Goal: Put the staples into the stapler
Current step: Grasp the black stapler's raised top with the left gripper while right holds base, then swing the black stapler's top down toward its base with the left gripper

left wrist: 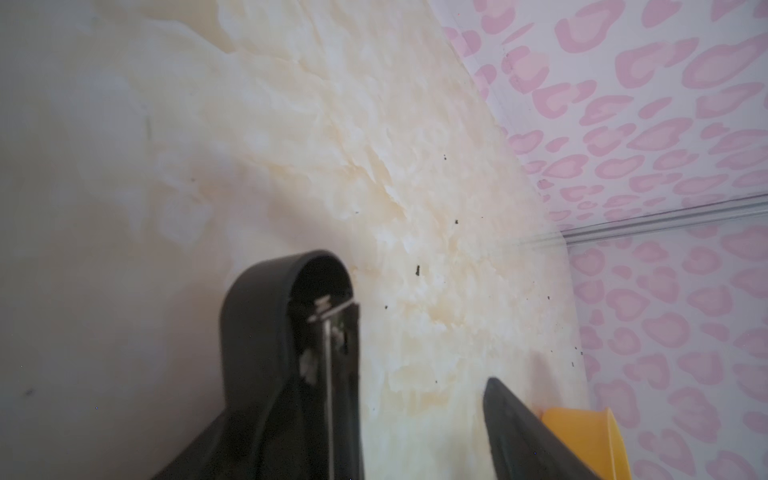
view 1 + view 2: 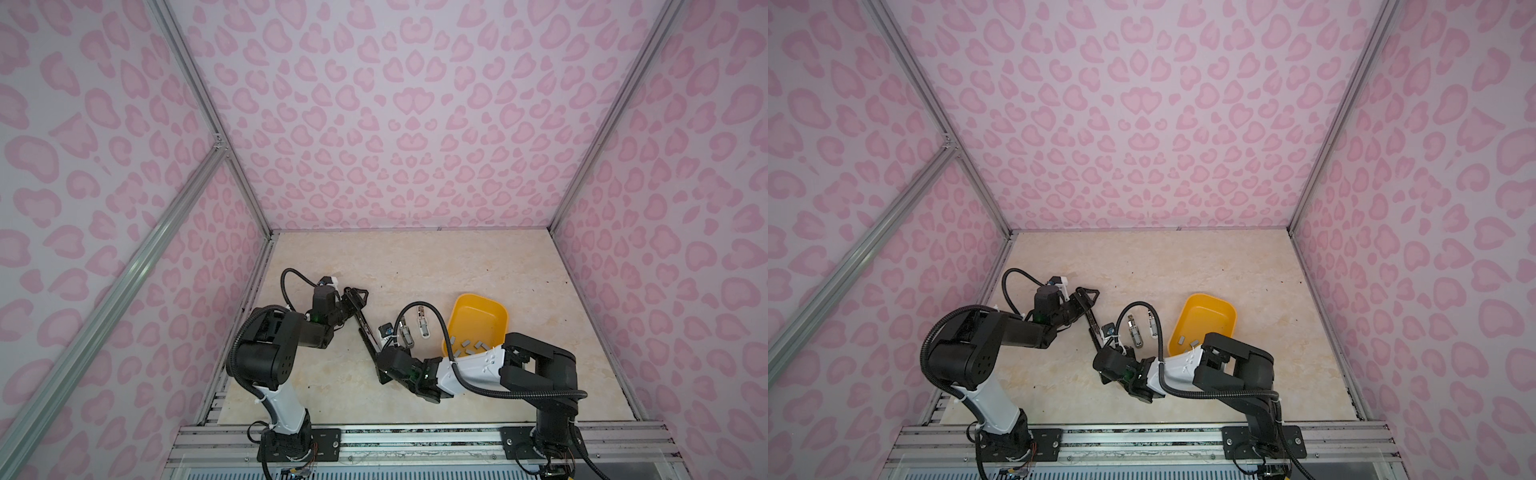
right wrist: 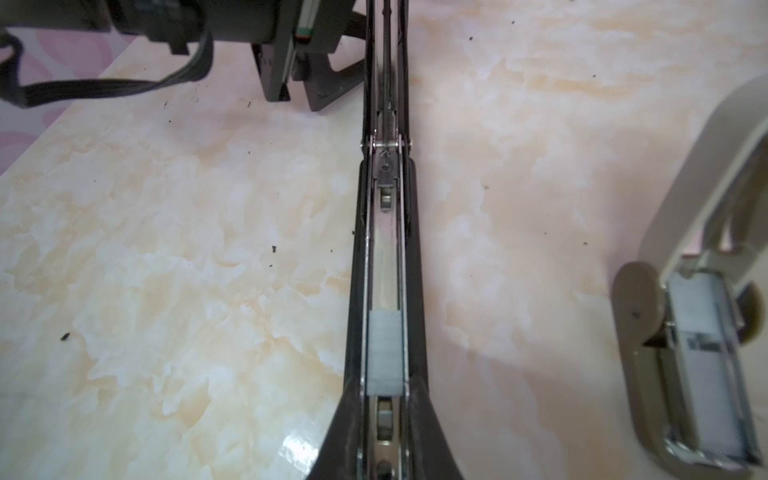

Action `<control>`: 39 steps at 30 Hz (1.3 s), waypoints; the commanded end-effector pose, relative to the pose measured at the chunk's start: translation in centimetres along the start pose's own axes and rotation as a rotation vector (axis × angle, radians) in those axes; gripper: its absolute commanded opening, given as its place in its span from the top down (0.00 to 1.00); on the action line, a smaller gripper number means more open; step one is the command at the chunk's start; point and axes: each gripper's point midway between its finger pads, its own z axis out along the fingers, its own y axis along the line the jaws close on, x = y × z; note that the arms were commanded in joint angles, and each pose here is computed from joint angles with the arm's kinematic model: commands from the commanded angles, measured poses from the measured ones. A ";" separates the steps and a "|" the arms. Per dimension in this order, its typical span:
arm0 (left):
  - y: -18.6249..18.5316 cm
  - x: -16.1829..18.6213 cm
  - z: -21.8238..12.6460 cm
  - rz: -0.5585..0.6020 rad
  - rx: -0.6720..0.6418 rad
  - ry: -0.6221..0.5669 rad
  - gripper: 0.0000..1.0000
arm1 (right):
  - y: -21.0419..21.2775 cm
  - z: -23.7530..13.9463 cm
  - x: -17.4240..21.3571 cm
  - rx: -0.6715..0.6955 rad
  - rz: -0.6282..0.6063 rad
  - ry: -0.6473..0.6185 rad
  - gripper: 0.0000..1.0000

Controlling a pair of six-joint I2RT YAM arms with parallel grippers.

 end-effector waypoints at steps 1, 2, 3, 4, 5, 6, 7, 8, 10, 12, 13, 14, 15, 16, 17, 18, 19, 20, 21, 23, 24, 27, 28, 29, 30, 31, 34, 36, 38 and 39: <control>-0.4 -0.3 -1.2 0.077 0.001 -0.028 0.21 | -0.7 0.2 0.8 0.032 -0.034 0.016 1.00; -1.1 -0.5 -1.6 0.098 0.022 -0.037 0.22 | -0.7 0.2 0.8 0.034 -0.039 0.012 1.00; -1.5 -0.6 -1.9 0.118 0.042 -0.043 0.22 | -0.7 0.2 0.7 0.036 -0.044 0.007 1.00; -2.1 -0.6 -2.3 0.137 0.063 -0.052 0.24 | -0.6 0.2 0.6 0.035 -0.048 0.002 1.00; -2.5 -0.6 -2.6 0.158 0.082 -0.062 0.25 | -0.6 0.2 0.7 0.034 -0.054 0.001 1.00; -2.9 -0.6 -2.8 0.180 0.095 -0.069 0.25 | -0.4 0.2 0.6 0.030 -0.058 -0.002 1.00; -3.2 -0.5 -3.0 0.196 0.102 -0.072 0.26 | -0.3 0.1 0.6 0.027 -0.060 -0.006 1.00; -3.5 -0.3 -2.9 0.213 0.111 -0.068 0.26 | -0.2 0.2 0.5 0.025 -0.064 -0.008 1.00; -3.9 -0.2 -2.7 0.219 0.123 -0.058 0.29 | 0.1 0.2 0.5 0.018 -0.067 -0.011 1.00; -3.9 0.0 -2.6 0.213 0.139 -0.056 0.30 | 0.2 0.3 0.6 0.016 -0.072 -0.009 1.00; -4.0 0.1 -2.7 0.213 0.145 -0.058 0.30 | 0.3 0.3 0.6 0.015 -0.072 -0.008 1.00; -4.1 0.2 -2.7 0.221 0.152 -0.059 0.30 | 0.4 0.3 0.6 0.012 -0.071 -0.010 1.00; -4.2 0.2 -2.8 0.227 0.155 -0.063 0.30 | 0.3 0.3 0.7 0.013 -0.071 -0.009 1.00; -4.4 0.1 -3.0 0.235 0.157 -0.068 0.30 | 0.2 0.3 0.8 0.017 -0.071 -0.009 1.00; -4.4 0.0 -3.1 0.242 0.155 -0.074 0.30 | 0.2 0.2 0.8 0.017 -0.073 -0.010 1.00; -4.5 0.0 -3.3 0.251 0.157 -0.079 0.30 | 0.1 0.2 0.8 0.022 -0.074 -0.012 1.00; -4.6 -0.1 -3.5 0.261 0.156 -0.089 0.31 | -0.1 0.2 0.8 0.029 -0.075 -0.014 1.00; -4.7 -0.2 -3.8 0.272 0.156 -0.102 0.31 | -0.1 0.2 0.8 0.032 -0.077 -0.016 1.00; -4.8 -0.2 -4.2 0.283 0.155 -0.116 0.32 | -0.1 0.1 0.8 0.037 -0.080 -0.018 1.00; -5.0 -0.2 -4.8 0.319 0.148 -0.141 0.34 | -0.3 0.1 0.9 0.042 -0.084 -0.023 1.00; -5.2 -0.1 -4.9 0.339 0.149 -0.147 0.36 | -0.3 0.1 0.8 0.040 -0.085 -0.026 1.00; -5.9 0.6 -5.1 0.396 0.158 -0.152 0.43 | 0.0 -0.1 0.7 0.029 -0.098 -0.038 1.00; -6.1 0.8 -5.1 0.411 0.160 -0.156 0.46 | 0.1 -0.1 0.7 0.026 -0.103 -0.041 1.00; -6.3 1.1 -5.1 0.424 0.168 -0.156 0.49 | 0.3 -0.2 0.7 0.020 -0.105 -0.044 1.00; -6.4 1.3 -5.2 0.432 0.174 -0.159 0.51 | 0.3 -0.2 0.7 0.019 -0.108 -0.046 1.00; -6.6 1.5 -5.4 0.442 0.185 -0.162 0.52 | 0.4 -0.3 0.7 0.013 -0.109 -0.050 1.00; -7.2 2.2 -6.1 0.484 0.216 -0.178 0.52 | 0.4 -0.4 0.7 0.005 -0.104 -0.059 1.00; -7.4 2.7 -6.6 0.528 0.231 -0.194 0.52 | 0.2 -0.5 0.7 0.007 -0.098 -0.065 1.00; -7.2 3.4 -7.1 0.571 0.231 -0.203 0.53 | 0.1 -0.7 0.7 0.008 -0.095 -0.072 1.00; -7.2 3.7 -7.3 0.589 0.235 -0.204 0.53 | 0.1 -0.8 0.6 0.006 -0.093 -0.078 1.00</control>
